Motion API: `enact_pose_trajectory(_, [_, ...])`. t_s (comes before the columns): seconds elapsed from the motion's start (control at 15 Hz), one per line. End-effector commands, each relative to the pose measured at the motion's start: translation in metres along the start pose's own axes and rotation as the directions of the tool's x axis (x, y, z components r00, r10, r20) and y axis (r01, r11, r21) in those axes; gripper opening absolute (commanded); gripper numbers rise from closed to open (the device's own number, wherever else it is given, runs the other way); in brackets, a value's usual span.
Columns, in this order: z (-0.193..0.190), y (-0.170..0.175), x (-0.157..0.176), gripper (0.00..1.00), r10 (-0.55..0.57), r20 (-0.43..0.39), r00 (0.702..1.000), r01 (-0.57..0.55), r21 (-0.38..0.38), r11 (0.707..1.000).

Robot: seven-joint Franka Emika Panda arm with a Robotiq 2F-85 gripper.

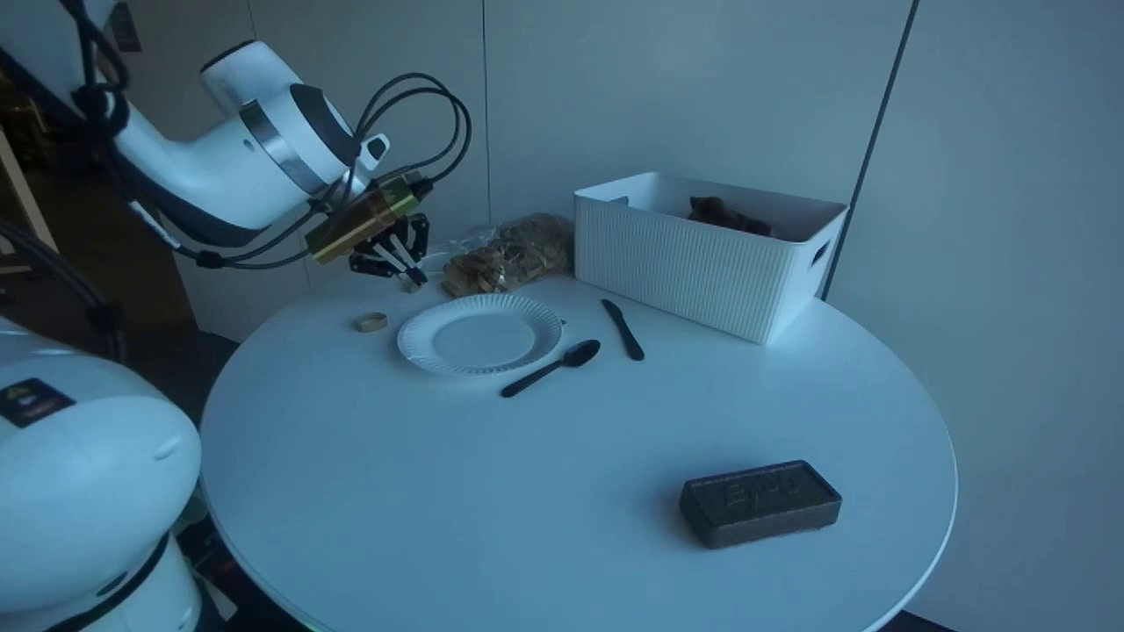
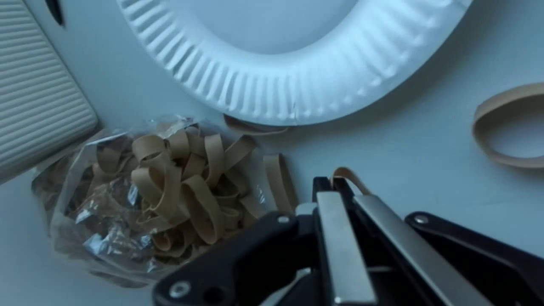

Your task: Take all the rubber bands off the plate and place them in the basket

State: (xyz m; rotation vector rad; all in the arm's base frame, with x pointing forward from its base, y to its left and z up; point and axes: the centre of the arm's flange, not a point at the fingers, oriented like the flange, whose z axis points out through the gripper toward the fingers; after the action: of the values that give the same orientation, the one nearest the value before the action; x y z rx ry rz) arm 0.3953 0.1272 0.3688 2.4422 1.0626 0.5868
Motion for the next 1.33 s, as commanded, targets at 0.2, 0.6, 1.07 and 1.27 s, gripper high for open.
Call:
enact_pose_trajectory(0.2, [0.032, 0.024, -0.002, 0.07, 0.041, -0.160, 0.986, -0.076, -0.223, 0.972])
enact_pose_trajectory(0.6, [0.058, 0.030, -0.004, 0.06, 0.071, -0.078, 0.994, -0.081, -0.131, 0.988])
enact_pose_trajectory(1.07, [0.080, 0.028, 0.008, 0.07, 0.049, -0.158, 0.986, -0.079, -0.188, 0.979])
enact_pose_trajectory(1.27, [0.081, 0.030, 0.014, 0.07, 0.046, -0.169, 0.985, -0.083, -0.218, 0.973])
